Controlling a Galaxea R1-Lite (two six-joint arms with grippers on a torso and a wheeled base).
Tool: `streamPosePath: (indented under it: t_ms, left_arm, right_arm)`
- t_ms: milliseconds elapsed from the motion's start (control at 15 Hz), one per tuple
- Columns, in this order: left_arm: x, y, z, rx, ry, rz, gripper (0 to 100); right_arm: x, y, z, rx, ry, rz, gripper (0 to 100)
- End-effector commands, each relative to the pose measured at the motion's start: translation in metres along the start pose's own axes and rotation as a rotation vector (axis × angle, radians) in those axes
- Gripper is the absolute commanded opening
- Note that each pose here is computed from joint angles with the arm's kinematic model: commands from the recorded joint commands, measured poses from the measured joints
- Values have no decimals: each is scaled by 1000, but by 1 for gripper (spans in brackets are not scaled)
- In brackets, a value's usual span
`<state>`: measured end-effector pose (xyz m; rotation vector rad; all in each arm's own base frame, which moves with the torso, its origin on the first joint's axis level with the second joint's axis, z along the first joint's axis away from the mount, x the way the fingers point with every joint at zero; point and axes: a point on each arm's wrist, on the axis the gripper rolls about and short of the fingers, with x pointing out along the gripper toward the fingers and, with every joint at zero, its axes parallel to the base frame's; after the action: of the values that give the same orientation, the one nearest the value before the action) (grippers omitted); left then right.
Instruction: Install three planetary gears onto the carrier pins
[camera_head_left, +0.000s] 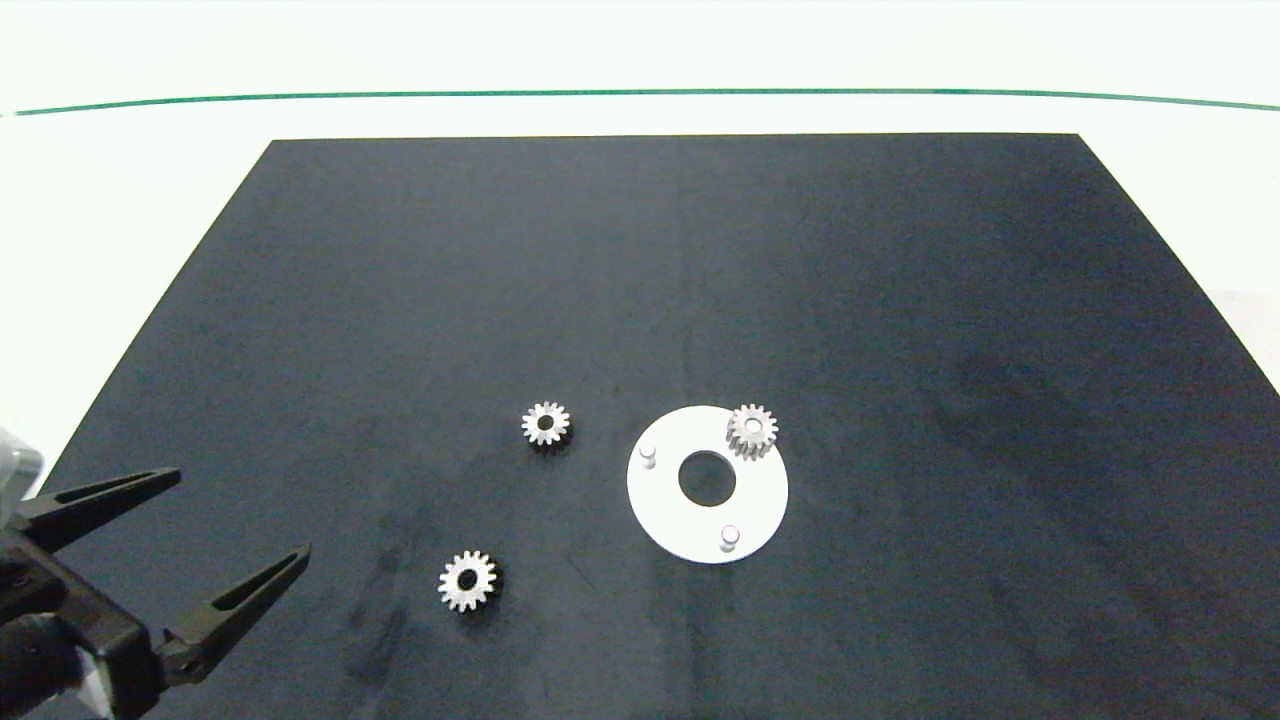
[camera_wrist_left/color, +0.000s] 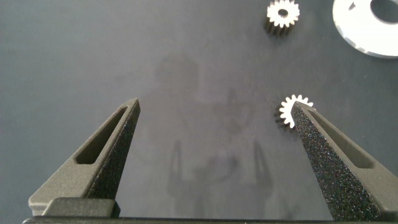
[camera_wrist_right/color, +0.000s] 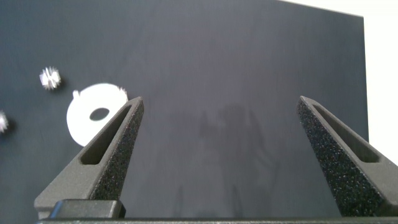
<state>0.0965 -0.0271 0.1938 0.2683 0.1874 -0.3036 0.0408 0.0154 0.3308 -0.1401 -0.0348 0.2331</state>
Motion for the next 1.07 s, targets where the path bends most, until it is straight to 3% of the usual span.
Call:
streamPosePath:
  t_ms: [67, 200, 400, 667, 1067]
  left_arm:
    - [23, -9, 1, 22, 63, -92, 100]
    - [25, -15, -12, 34, 110, -128, 100]
    - [23, -22, -18, 57, 124, -175, 100]
    - [23, -22, -18, 54, 124, -172, 100]
    - [30, -27, -25, 61, 178, -203, 100]
  right_arm:
    - [29, 7, 10, -10, 50, 17, 100]
    - [22, 6, 3, -16, 55, 17, 100]
    - [10, 3, -1, -23, 76, 17, 100]
    - [14, 11, -41, -32, 313, 60, 100]
    - [9, 13, -64, -88, 451, 116, 100]
